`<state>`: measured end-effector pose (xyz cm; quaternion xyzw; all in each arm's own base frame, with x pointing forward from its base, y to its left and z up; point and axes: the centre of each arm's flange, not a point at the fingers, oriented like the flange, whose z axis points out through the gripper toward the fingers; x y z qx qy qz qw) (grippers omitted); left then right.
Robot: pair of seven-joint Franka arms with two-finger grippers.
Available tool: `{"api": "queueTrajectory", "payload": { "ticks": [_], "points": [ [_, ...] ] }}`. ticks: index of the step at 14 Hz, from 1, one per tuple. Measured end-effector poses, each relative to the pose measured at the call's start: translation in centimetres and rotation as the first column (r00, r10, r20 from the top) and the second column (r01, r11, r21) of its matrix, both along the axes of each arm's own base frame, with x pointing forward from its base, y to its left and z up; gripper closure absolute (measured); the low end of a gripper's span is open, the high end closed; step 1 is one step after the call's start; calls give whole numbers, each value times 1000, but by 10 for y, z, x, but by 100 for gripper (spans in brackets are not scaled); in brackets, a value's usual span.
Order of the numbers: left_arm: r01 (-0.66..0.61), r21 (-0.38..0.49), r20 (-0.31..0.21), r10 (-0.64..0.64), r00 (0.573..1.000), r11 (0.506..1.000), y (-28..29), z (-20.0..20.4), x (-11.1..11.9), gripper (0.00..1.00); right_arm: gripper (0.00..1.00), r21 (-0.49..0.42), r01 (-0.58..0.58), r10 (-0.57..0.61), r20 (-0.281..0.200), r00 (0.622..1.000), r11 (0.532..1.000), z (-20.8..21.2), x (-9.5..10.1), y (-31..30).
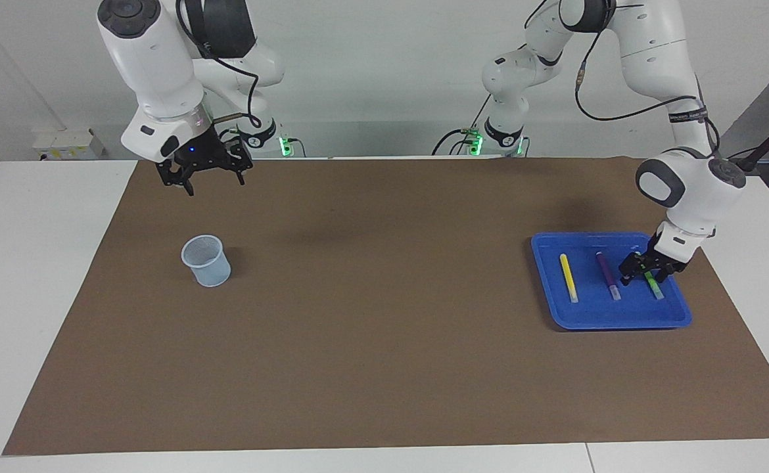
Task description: Right arm passes pens to left for tray arrangement
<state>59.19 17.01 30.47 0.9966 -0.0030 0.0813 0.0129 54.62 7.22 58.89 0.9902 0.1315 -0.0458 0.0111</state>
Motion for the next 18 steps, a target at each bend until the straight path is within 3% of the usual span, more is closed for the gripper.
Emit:
{"api": "queueTrajectory", "payload": {
  "ticks": [12,18],
  "points": [
    [-23,-30,-24,22,999,999,-18,71,39,0,0,3,28,-29,25,999,1000,2,1,-16],
    [-68,-54,-37,66,997,996,-56,140,62,0,0,1,48,-48,5,999,999,5,-4,-27]
  ]
}}
